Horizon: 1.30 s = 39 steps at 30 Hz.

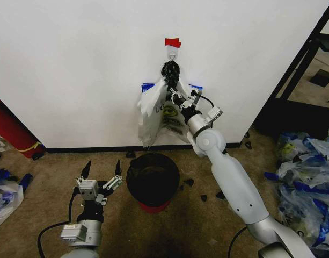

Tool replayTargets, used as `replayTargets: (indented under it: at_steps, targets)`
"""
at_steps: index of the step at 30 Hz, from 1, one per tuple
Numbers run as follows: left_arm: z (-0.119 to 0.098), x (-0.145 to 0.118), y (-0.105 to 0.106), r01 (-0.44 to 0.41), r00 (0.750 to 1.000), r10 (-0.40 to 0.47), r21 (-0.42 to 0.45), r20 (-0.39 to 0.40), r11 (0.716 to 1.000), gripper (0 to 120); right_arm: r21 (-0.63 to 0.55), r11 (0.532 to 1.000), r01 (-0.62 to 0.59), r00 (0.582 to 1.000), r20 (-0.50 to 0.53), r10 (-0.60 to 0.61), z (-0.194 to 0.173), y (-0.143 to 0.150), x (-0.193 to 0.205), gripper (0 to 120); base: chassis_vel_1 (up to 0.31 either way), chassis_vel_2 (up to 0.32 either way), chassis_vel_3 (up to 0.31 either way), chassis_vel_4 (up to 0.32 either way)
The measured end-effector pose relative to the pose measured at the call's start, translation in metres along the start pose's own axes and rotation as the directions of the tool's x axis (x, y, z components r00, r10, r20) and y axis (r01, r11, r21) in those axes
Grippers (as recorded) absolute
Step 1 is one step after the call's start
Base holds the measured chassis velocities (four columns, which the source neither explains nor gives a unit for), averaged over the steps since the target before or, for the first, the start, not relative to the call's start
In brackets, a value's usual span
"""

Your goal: Pick up the garbage bag from the wall and place it over the trash bin.

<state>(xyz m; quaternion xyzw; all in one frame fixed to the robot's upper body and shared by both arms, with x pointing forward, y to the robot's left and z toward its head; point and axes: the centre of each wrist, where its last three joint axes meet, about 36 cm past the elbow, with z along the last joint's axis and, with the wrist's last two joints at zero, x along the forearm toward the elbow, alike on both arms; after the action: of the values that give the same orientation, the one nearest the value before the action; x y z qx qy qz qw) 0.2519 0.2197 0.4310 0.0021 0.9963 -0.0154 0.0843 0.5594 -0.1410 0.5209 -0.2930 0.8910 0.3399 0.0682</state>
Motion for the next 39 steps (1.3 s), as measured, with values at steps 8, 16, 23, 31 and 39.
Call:
replayTargets:
  at_steps: [8,16,23,31,39]
  targets:
    - [0.001,0.0,-0.002,-0.007,1.0,0.007,0.004,0.002,1.0,100,0.035,0.999,0.011,1.0,-0.01,-0.011,0.0,0.011,0.028,0,0.0,0.0,0.0,0.0]
    - [0.0,0.0,-0.002,-0.015,1.0,0.015,0.001,0.006,1.0,100,0.067,0.998,0.016,1.0,-0.028,-0.014,0.006,0.021,0.058,0,0.0,0.0,0.0,0.0]
    - [0.0,-0.002,-0.001,-0.021,1.0,0.021,0.005,0.01,1.0,100,0.099,0.995,0.014,0.999,-0.047,-0.009,0.013,0.031,0.093,0,0.0,0.0,0.0,0.0]
    - [0.001,-0.003,-0.002,-0.029,1.0,0.029,0.011,0.011,1.0,100,0.133,0.991,-0.006,0.999,-0.053,0.013,0.016,0.038,0.127,0,0.0,0.0,0.0,0.0]
    - [0.002,-0.004,-0.003,-0.038,0.999,0.038,0.015,0.012,0.999,100,0.172,0.985,-0.01,0.998,-0.056,0.02,0.016,0.048,0.157,0,0.0,0.0,0.0,0.0]
